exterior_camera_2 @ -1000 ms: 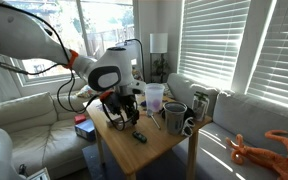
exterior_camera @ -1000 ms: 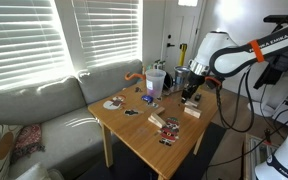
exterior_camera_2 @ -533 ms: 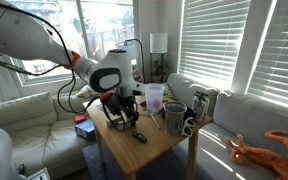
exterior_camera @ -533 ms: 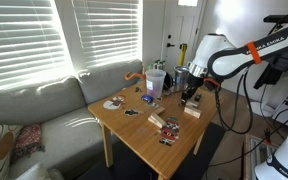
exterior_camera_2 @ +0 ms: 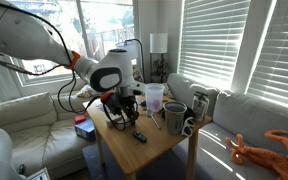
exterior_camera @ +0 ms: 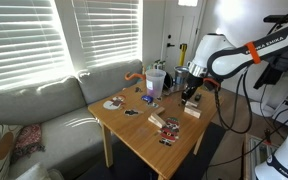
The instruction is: Put the toy car on the table, then move the right wooden blocks in line with the middle blocks and put the toy car on the wooden blocks
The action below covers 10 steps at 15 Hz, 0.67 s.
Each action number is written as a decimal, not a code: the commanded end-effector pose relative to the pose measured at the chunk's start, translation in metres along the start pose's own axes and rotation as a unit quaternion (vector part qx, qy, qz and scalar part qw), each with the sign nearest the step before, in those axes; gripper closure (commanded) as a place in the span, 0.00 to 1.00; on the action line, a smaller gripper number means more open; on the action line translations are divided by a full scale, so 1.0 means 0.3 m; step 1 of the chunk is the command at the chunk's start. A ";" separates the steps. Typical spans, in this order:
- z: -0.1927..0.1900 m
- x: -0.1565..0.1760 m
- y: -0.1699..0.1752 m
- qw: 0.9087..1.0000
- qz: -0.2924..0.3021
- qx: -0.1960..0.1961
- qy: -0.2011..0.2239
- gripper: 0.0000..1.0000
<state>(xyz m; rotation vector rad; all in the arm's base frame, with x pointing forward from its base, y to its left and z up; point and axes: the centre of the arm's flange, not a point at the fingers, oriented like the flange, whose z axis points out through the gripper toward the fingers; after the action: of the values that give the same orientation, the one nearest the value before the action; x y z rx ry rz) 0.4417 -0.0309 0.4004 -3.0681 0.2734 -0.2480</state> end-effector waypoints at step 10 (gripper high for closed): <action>-0.004 -0.097 -0.030 0.999 0.019 -0.012 -0.031 0.93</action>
<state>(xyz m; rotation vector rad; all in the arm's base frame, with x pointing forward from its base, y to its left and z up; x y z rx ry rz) 0.4328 -0.0210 0.4012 -3.0732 0.2912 -0.1902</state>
